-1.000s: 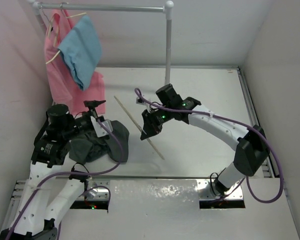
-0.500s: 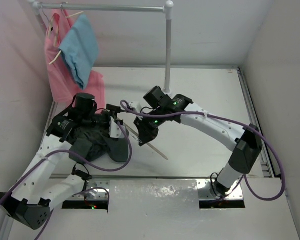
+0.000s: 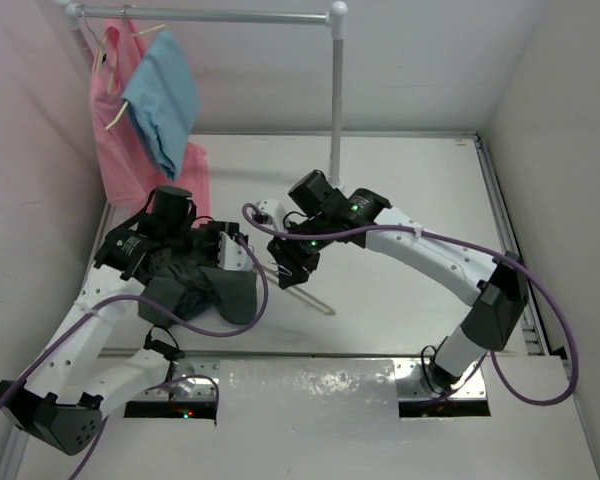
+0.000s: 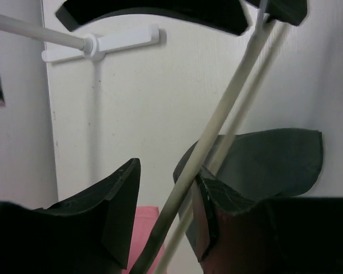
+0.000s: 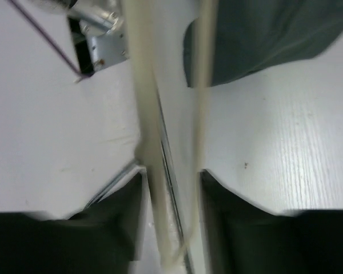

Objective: Place the t-shirt on the hanger
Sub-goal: Pick up the hanger from the clothesline.

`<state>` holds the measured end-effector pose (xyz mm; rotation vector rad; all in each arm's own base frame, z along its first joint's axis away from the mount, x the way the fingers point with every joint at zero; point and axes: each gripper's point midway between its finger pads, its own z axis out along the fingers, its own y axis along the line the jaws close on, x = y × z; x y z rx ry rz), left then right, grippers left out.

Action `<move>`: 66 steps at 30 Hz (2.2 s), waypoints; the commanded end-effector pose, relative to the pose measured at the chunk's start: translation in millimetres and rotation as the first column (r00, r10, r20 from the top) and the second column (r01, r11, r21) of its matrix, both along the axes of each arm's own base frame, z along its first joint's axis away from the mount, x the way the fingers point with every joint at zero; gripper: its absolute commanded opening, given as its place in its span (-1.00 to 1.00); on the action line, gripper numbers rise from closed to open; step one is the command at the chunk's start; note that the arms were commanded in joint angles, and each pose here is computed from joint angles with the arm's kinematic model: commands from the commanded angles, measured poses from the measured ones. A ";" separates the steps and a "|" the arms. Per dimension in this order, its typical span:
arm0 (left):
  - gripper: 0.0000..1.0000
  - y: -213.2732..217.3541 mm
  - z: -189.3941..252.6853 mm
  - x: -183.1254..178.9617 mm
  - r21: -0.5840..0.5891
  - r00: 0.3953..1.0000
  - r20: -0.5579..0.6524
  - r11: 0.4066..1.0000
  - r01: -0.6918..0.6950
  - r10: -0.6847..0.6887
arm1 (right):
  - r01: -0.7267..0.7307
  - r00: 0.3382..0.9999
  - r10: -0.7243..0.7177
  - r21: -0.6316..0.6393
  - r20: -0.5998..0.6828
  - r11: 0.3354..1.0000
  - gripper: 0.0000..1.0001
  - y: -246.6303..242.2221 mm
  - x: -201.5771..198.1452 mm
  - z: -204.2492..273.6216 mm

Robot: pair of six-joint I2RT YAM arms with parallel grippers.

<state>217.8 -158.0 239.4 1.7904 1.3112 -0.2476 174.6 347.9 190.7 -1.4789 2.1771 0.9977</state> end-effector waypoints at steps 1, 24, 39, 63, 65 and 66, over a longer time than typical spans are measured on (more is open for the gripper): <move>-1.00 -9.8 23.7 -8.6 -0.097 0.998 -0.061 0.995 -0.029 0.023 | 0.088 0.977 -0.094 0.035 0.193 0.995 0.17 -8.6 28.0 23.5; -1.00 -51.1 32.2 -18.0 -0.407 0.897 -0.440 0.883 -0.234 0.035 | 0.044 0.907 -0.140 0.241 0.397 0.969 0.69 -66.2 -8.3 50.4; -1.00 -42.4 17.4 -4.9 -0.339 0.925 -0.368 0.913 -0.225 0.092 | 0.080 0.925 -0.217 0.398 0.313 0.914 0.68 -28.2 15.6 -17.1; 1.00 -12.7 25.5 37.7 -0.357 0.815 -0.403 0.748 -0.560 0.417 | 0.318 0.849 -0.369 0.191 0.379 0.929 -1.00 -85.1 50.4 -25.5; 1.00 4.9 39.6 48.7 -0.391 0.786 -0.336 0.683 -0.617 0.518 | 0.355 0.845 -0.392 0.166 0.363 0.920 -1.00 -99.3 49.1 -30.8; 1.00 10.7 43.1 51.8 -0.402 0.774 -0.316 0.661 -0.633 0.548 | 0.395 0.837 -0.420 0.143 0.351 0.907 -1.00 -112.0 51.7 -36.0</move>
